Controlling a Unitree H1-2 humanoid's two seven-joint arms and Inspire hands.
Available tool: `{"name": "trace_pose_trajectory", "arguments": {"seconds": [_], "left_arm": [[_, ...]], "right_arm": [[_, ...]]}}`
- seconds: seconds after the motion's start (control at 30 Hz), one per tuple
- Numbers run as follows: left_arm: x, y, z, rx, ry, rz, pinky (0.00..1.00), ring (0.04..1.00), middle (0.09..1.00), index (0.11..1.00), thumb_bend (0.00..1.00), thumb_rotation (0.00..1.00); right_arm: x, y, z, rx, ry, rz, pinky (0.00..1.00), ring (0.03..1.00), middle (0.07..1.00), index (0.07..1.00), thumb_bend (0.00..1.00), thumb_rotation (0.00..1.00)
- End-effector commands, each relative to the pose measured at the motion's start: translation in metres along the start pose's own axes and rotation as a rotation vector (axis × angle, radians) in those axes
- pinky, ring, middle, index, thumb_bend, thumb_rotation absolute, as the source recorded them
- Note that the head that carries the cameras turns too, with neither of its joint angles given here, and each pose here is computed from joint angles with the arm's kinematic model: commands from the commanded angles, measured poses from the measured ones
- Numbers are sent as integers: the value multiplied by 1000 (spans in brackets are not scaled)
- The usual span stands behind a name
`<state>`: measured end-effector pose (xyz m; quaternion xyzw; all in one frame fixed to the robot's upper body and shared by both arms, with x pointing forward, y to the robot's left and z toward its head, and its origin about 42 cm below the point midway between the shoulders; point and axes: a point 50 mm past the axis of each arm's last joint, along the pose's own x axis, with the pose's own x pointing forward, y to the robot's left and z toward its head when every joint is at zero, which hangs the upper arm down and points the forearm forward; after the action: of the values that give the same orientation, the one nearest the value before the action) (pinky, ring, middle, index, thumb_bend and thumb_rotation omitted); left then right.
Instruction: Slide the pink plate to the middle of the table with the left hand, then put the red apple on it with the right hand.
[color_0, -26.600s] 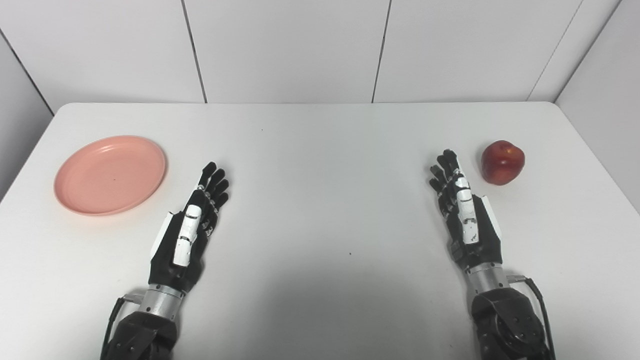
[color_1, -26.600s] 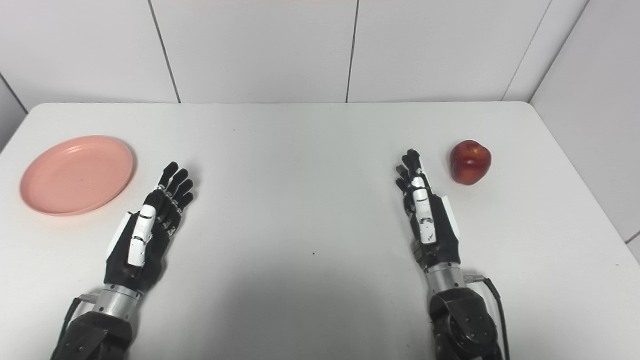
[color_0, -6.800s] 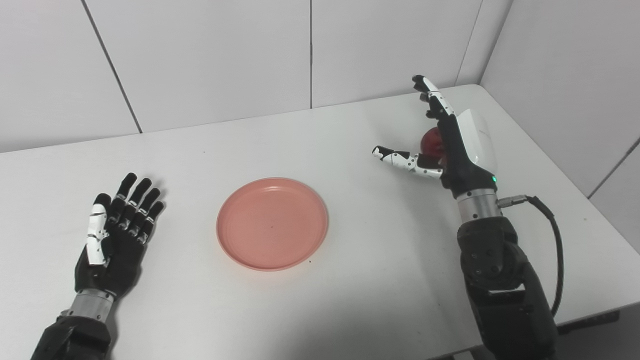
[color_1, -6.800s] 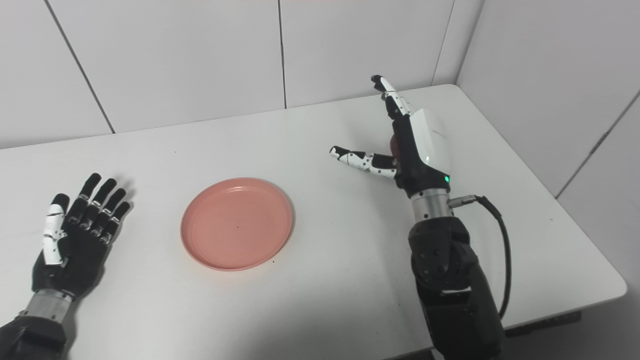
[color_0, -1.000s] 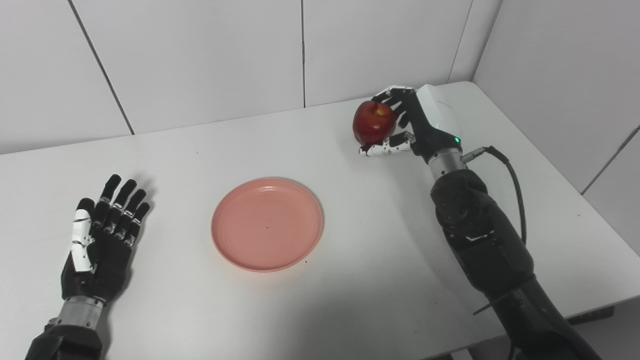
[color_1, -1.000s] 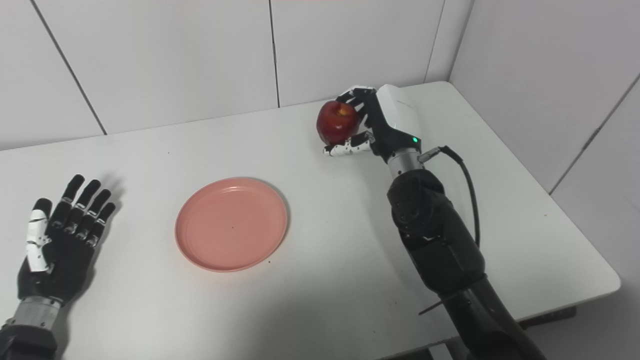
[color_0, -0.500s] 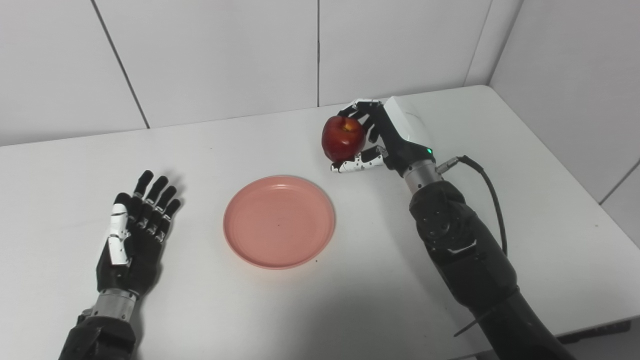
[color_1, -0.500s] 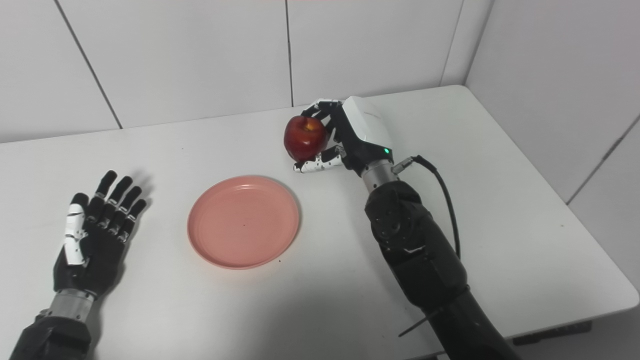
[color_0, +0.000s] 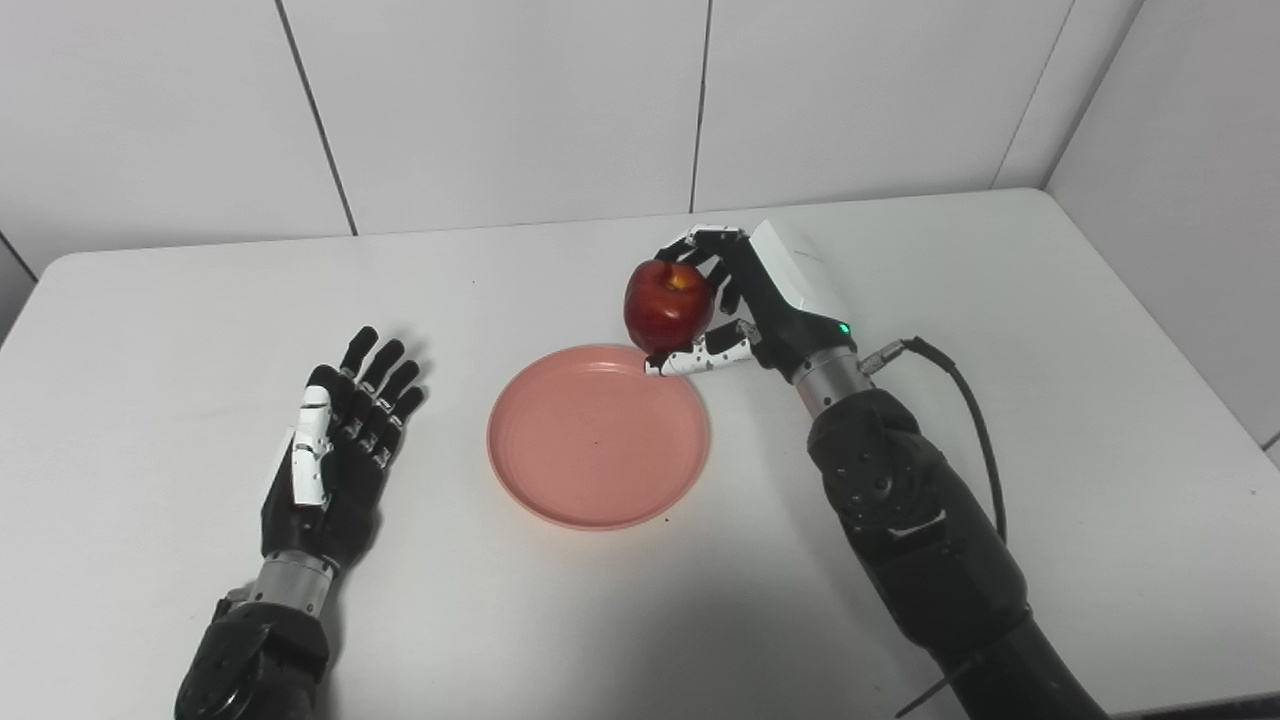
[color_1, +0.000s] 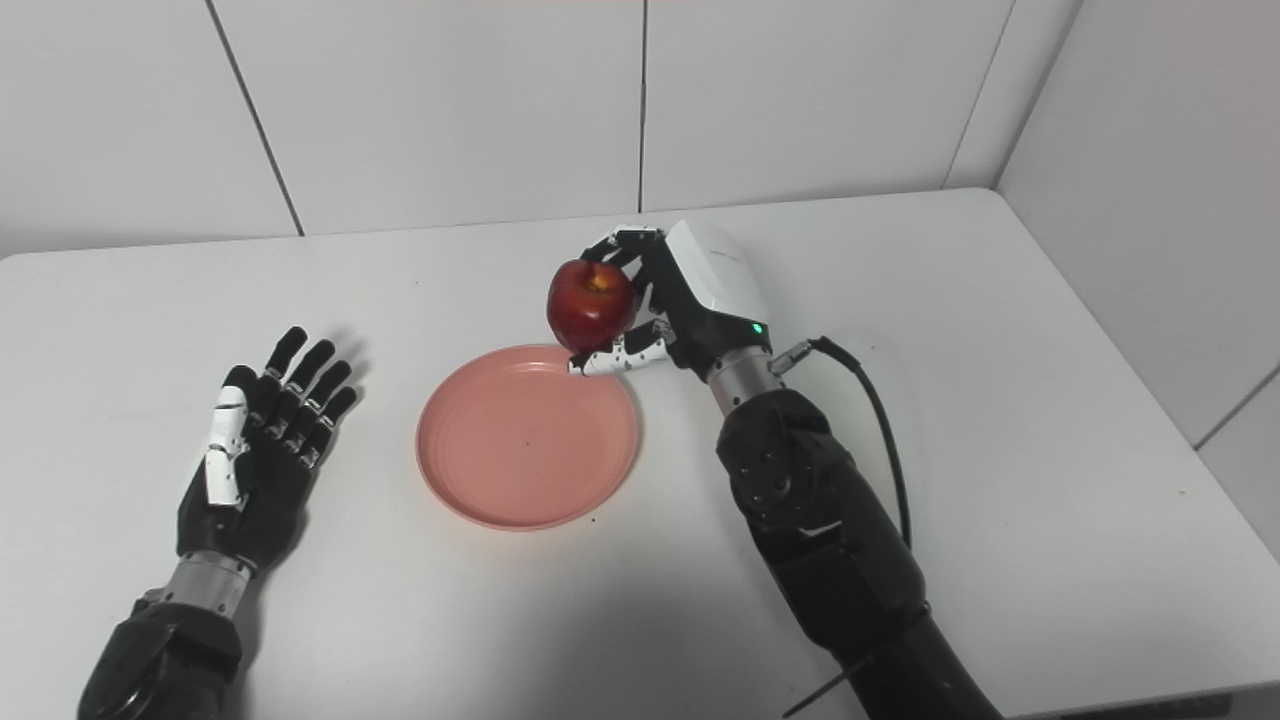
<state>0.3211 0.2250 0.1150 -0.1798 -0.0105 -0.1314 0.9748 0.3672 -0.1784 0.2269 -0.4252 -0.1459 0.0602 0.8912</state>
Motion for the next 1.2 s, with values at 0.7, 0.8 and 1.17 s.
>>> {"name": "trace_pose_trajectory", "arguments": {"seconds": [0.7,0.8,1.17], "left_arm": [[1,-21,-4,-11,-8,4,956,949,956,939,425,1000],[2,-22,-5,-9,-9,3,955,948,954,937,430,1000],[2,-25,-5,-7,-10,4,945,942,949,934,428,1000]], "right_arm": [[6,30,31,17,-115,72,303,388,481,488,516,133],[6,34,32,23,-119,86,301,387,481,488,516,132],[1,48,27,22,-91,145,268,362,466,489,515,138]]}}
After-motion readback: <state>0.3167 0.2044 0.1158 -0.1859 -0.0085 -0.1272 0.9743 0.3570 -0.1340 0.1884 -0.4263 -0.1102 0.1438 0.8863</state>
